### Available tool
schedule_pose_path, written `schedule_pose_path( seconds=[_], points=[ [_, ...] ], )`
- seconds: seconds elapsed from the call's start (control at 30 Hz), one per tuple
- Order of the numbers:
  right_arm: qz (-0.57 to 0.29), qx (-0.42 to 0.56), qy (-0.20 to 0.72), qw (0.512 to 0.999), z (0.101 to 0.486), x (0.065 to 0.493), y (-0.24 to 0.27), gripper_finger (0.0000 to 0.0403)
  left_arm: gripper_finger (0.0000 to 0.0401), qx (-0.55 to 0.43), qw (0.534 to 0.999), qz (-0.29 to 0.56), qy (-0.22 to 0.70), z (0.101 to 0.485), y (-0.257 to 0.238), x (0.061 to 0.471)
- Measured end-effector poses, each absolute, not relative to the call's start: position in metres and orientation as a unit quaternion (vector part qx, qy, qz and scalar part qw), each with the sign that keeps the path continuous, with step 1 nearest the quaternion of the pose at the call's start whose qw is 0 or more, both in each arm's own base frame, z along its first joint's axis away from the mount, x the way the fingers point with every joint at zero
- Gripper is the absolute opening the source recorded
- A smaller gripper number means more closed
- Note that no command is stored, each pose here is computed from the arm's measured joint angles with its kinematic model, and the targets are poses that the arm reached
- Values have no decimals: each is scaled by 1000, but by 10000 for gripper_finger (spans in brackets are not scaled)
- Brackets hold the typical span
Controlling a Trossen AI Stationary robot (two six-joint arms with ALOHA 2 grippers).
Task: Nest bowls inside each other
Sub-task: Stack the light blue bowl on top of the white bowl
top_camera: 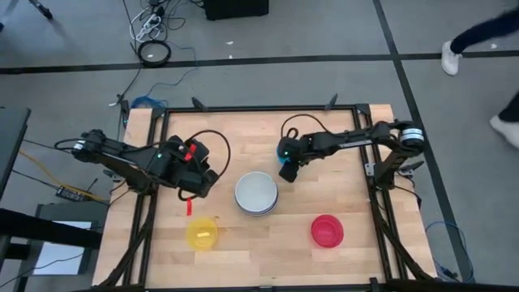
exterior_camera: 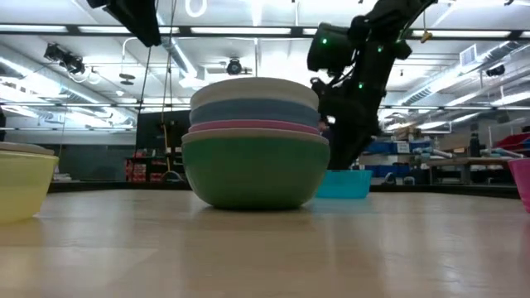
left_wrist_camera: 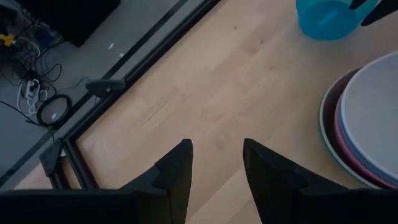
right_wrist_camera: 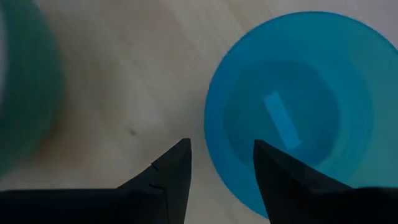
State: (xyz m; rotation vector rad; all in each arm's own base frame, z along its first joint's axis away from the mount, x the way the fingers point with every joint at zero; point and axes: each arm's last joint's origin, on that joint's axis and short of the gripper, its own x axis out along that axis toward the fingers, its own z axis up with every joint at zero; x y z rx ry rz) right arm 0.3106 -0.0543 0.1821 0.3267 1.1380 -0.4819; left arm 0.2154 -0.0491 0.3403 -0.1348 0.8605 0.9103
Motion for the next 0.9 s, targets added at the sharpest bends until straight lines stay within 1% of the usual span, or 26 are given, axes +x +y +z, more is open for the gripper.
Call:
schedule_pose_path(
  seconds=[0.2,0.33,0.4,0.47,0.6,0.63,0.7,0.8,0.9],
  points=[
    [-232,134,542,796,169,315,-58,157,152,-64,808,426,401,340,-49,216],
    [-228,131,548,794,159,319,-61,145,152,-61,810,429,396,340,-49,216],
    [-217,143,553,791,153,321,-63,129,152,-61,810,429,395,340,-49,216],
    [-206,151,561,787,149,321,-64,103,152,-63,811,429,394,340,-49,217],
    [-178,149,566,791,151,320,-63,24,152,-62,811,429,394,340,-49,217],
    [-171,146,565,794,154,320,-63,13,152,-62,811,429,394,340,-49,217],
    [-161,151,554,803,161,319,-62,10,152,-62,811,429,394,340,-49,217],
    [-160,150,556,801,170,313,-61,3,152,-62,811,429,394,340,-49,216],
    [-169,137,541,813,195,305,-56,2,152,-61,811,429,394,340,-49,216]
  ],
)
